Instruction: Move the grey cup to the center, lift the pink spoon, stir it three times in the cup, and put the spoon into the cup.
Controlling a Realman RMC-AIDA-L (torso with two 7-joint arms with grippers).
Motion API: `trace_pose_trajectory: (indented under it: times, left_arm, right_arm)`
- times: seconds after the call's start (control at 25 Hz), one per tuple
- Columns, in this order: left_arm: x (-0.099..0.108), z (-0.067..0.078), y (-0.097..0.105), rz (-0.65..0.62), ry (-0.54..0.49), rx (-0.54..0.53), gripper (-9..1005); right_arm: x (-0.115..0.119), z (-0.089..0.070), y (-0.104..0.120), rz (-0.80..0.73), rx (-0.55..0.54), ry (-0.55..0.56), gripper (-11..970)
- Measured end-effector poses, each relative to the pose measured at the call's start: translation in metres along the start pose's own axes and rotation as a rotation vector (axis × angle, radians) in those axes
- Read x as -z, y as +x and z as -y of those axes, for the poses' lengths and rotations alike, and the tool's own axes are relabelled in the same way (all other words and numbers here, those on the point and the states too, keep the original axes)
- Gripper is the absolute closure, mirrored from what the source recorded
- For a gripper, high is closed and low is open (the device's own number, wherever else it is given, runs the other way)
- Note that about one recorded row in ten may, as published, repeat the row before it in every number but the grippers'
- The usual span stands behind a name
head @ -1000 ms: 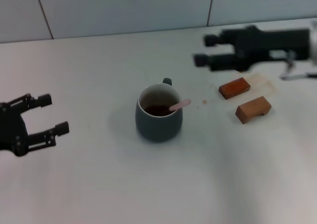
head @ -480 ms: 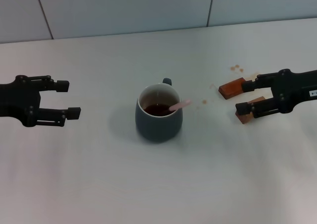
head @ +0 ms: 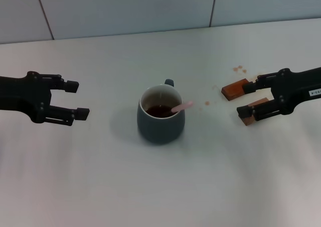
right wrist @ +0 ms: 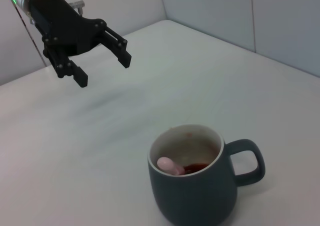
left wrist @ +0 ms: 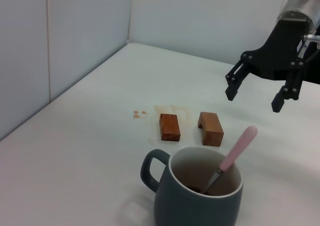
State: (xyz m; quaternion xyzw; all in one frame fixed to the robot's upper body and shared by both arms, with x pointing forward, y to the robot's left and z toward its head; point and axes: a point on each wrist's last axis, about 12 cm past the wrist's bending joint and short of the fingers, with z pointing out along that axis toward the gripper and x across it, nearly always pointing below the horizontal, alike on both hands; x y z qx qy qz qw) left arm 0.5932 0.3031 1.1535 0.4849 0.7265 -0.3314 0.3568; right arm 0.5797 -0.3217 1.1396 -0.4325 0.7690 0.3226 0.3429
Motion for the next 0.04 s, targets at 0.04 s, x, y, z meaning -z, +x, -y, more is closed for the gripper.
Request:
trace_pose_trajectory:
  times: [0.04]
  left_arm:
    - [-0.0028,0.0000,-0.0025,0.000,0.006,-0.005,154]
  right_arm:
    - [0.0000,0.0000,0.0000,0.000,0.000,0.000,146]
